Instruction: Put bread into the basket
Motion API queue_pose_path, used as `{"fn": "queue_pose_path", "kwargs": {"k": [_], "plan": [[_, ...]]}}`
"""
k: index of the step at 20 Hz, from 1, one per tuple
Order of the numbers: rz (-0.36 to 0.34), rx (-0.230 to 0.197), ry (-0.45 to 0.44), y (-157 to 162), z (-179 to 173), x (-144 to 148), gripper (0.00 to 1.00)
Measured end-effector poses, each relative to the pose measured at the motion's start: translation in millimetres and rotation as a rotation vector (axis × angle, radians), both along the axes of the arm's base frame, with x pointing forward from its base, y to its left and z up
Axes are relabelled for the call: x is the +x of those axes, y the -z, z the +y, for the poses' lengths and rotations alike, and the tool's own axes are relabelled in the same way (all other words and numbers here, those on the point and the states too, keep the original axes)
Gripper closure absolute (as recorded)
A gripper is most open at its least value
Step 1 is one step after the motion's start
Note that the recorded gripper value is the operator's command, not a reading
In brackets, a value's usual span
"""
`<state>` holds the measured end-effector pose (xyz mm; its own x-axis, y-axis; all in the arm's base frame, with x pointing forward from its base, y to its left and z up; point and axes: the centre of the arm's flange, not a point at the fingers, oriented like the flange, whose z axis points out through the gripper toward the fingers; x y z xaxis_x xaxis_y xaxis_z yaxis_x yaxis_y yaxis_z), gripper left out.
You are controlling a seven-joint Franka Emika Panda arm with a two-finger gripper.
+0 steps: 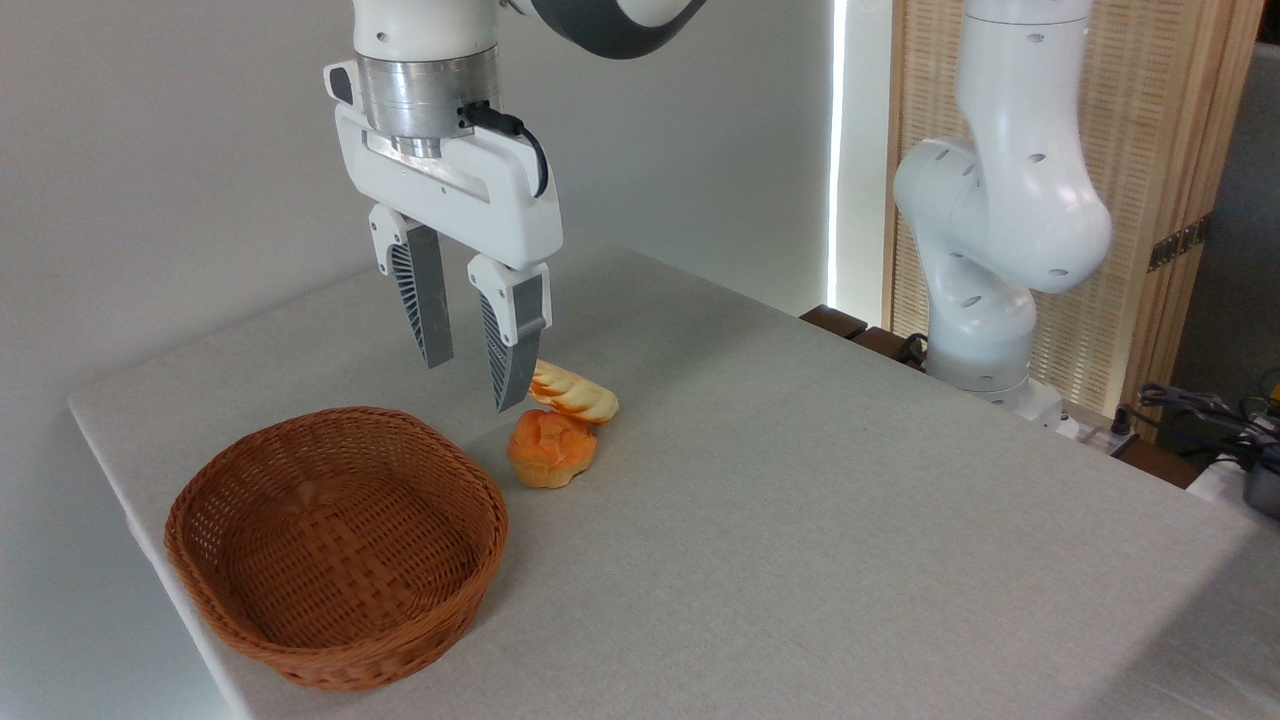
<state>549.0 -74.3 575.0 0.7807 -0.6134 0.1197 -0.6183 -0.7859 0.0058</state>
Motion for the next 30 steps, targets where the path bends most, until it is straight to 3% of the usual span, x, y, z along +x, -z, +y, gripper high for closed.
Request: {"fn": "queue_pose_path", "kwargs": {"k": [30], "plan": [[0.02,0.003,0.004,5.0,0.0,0.0,0.0]]}}
